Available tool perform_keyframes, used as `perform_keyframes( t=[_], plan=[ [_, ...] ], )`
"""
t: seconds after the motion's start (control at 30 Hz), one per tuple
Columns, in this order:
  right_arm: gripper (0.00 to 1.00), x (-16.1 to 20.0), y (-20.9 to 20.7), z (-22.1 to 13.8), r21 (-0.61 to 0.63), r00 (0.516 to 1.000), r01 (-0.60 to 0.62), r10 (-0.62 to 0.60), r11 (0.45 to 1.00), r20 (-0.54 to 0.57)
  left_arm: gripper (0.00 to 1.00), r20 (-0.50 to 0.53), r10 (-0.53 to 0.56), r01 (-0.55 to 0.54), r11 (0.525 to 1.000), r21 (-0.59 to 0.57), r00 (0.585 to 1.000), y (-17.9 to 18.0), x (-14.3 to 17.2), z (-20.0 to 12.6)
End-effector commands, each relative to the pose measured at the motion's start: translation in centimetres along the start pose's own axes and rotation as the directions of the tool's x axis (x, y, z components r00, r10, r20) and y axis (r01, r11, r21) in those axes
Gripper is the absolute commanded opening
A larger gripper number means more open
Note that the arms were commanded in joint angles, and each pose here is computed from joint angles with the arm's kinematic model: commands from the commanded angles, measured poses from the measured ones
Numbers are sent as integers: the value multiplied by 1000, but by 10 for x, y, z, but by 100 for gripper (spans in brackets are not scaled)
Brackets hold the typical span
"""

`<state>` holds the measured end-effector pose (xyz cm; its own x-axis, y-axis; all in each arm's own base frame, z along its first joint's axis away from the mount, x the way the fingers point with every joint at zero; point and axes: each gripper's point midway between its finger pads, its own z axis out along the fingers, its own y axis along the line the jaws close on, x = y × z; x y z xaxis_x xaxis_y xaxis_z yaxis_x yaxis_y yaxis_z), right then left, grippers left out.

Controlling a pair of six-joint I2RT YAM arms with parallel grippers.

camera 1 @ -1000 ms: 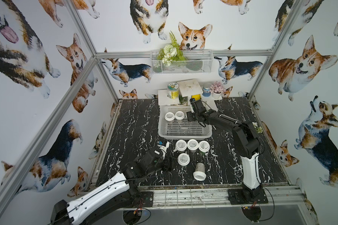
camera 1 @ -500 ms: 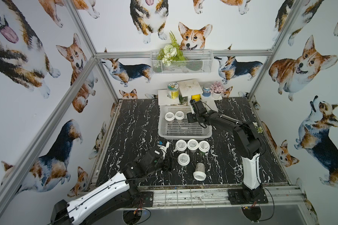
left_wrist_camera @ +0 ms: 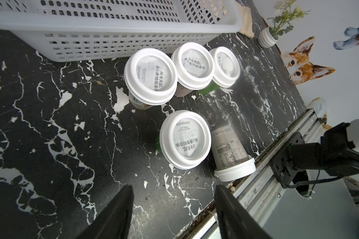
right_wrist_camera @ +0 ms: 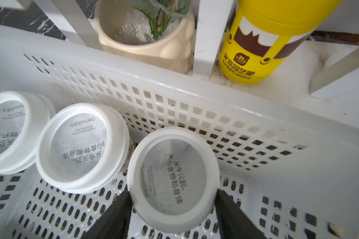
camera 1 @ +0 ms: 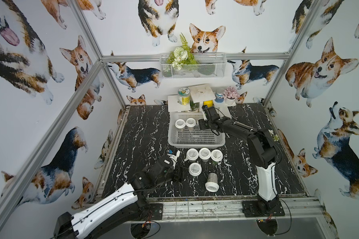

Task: Put the yogurt in the basket
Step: Place the yogurt in the basket.

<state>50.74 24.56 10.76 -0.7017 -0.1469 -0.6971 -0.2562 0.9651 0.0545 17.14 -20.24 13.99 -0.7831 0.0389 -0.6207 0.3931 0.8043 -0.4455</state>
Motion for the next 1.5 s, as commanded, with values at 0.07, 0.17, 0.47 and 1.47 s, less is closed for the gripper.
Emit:
perform_keyframes(
  t=[0.07, 0.17, 0.47, 1.47],
  plan=[
    [68, 6, 4, 4, -29, 1000, -9, 9, 1000, -21, 68, 13, 5, -5, 1000, 6, 1000, -2, -3, 0],
    [68, 5, 3, 2, -31, 1000, -9, 9, 999, -18, 68, 10, 5, -5, 1000, 4, 1000, -1, -3, 0],
    [69, 4, 7, 0, -49, 1000, -12, 11, 999, -13, 68, 12, 6, -6, 1000, 4, 1000, -2, -3, 0],
    [91, -12, 8, -20, -29, 999, 15, -13, 999, 45, 68, 6, 10, -10, 1000, 4, 1000, -3, -4, 0]
  ],
)
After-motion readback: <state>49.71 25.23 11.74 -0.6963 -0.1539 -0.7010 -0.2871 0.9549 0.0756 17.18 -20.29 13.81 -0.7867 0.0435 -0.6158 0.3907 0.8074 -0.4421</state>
